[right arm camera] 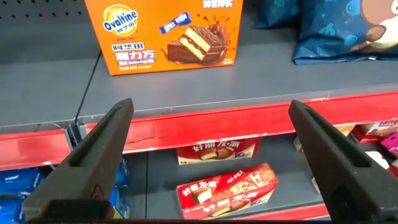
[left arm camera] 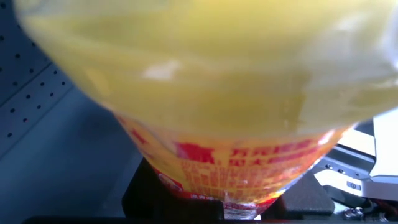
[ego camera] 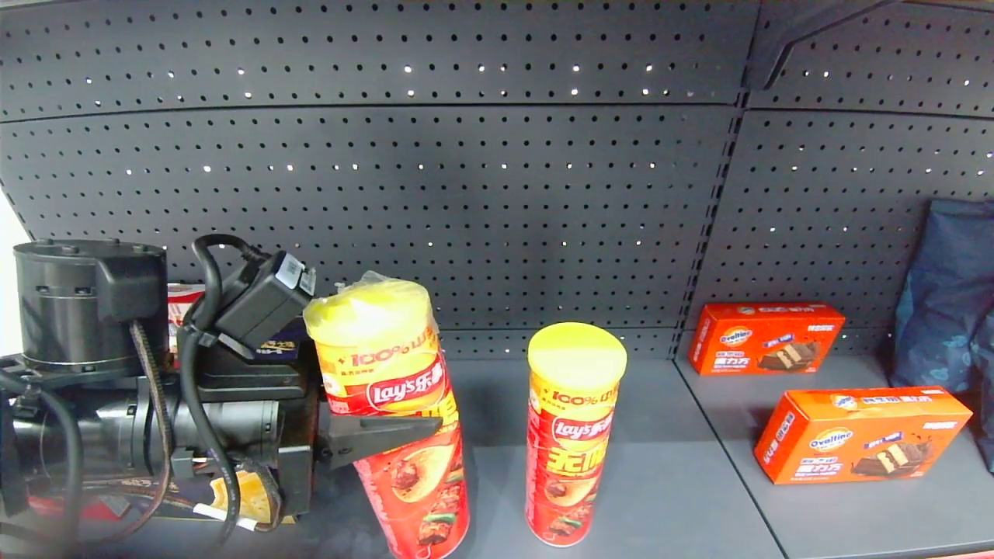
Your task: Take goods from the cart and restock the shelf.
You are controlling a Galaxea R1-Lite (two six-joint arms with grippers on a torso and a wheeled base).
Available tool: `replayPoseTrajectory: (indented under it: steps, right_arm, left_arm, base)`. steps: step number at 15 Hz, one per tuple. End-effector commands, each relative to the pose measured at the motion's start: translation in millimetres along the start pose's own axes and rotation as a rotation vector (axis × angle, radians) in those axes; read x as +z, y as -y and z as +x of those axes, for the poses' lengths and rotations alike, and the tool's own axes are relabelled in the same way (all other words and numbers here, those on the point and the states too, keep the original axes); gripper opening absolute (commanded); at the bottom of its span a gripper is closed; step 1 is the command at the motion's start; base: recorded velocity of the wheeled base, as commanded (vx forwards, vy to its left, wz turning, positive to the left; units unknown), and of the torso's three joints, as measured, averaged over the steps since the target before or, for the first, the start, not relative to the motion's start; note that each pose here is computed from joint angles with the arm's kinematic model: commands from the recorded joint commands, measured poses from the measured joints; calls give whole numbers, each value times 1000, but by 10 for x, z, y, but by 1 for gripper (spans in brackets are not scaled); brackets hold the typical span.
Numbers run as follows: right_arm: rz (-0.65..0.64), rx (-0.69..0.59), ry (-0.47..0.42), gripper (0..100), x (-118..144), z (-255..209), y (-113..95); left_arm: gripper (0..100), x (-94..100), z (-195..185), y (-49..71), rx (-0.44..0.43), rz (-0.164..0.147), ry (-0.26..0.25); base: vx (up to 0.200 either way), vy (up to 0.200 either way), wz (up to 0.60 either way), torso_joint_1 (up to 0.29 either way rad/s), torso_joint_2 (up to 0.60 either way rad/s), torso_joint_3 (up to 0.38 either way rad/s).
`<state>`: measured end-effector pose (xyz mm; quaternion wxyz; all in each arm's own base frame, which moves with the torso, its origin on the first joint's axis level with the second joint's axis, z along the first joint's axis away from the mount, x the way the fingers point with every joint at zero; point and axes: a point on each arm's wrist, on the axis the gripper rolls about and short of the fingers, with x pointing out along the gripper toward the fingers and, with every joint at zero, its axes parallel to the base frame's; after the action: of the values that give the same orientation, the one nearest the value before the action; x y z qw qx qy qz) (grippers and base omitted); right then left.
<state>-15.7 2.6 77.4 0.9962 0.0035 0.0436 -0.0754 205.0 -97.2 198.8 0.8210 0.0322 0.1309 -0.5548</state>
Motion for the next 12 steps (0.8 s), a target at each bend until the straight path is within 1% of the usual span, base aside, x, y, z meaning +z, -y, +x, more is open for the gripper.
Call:
replayPoseTrajectory:
  steps: [1, 5, 6, 7, 8, 9, 10, 11, 12]
  right_arm:
    - [0, 1, -5, 100, 2, 4, 0]
    - [0, 1, -5, 100, 2, 4, 0]
    - [0, 1, -3, 100, 2, 3, 0]
    - [0, 1, -5, 100, 2, 4, 0]
    - [0, 1, -5, 100, 2, 4, 0]
    - [0, 1, -3, 100, 2, 3, 0]
    - [0, 1, -6, 100, 1, 4, 0]
    - [0, 1, -6, 100, 1, 4, 0]
    - [0, 1, -5, 100, 2, 4, 0]
  left_arm:
    - [0, 66, -81, 64, 8, 23, 24]
    - [0, 94, -87, 61, 11, 30, 34]
    - [0, 109, -80, 54, 18, 39, 39]
    - [0, 119, -66, 31, 50, 50, 44]
    - [0, 125, -66, -47, 95, 60, 58]
    - [0, 155, -86, -121, 122, 70, 79]
    - [0, 214, -103, -146, 132, 80, 93]
    - [0, 239, -99, -143, 127, 82, 99]
    - [0, 282, -58, -131, 103, 82, 106]
  base:
    - [0, 0, 0, 0, 0, 0]
    - [0, 0, 0, 0, 0, 0]
    - [0, 0, 0, 0, 0, 0]
    - [0, 0, 0, 0, 0, 0]
    - [0, 0, 0, 0, 0, 0]
    - [0, 0, 0, 0, 0, 0]
    - [0, 0, 0, 0, 0, 0]
    - [0, 0, 0, 0, 0, 0]
    - [0, 0, 0, 0, 0, 0]
